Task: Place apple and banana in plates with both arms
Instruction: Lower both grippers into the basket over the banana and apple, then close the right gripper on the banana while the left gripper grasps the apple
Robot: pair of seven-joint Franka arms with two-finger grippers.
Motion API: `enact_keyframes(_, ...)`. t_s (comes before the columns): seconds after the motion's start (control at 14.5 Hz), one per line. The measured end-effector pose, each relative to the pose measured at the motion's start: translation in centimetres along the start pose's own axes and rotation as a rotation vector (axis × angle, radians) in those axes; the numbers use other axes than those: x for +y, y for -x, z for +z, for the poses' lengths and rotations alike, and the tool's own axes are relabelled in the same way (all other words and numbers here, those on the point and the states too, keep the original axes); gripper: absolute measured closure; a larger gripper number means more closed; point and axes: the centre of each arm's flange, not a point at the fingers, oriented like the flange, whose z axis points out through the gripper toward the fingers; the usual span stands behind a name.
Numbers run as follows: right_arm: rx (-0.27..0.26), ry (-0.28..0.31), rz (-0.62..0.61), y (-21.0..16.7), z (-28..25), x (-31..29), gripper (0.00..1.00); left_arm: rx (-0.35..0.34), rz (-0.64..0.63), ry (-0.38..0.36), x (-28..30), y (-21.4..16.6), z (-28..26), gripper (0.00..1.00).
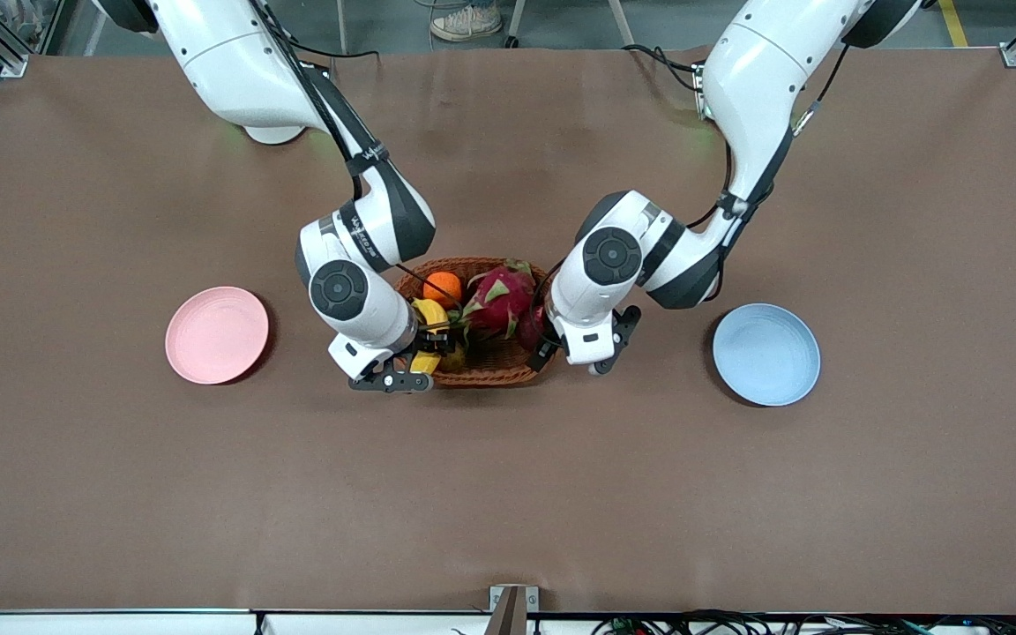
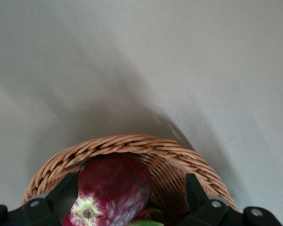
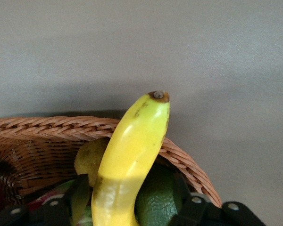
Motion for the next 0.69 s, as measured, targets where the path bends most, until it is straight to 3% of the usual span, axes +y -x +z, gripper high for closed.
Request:
enact_keyframes(0.21, -0.005, 0.000, -0.002, 0.3, 0.1, -0.5, 0.27, 0.000, 0.005, -0.014, -0.7, 0.6, 0.9, 0.00)
enact_keyframes(0.69, -0.017, 0.005, 0.001, 0.4, 1.0, -0.4, 0.29, 0.001, 0.010, -0.027, -1.2, 1.1, 1.6, 0.00)
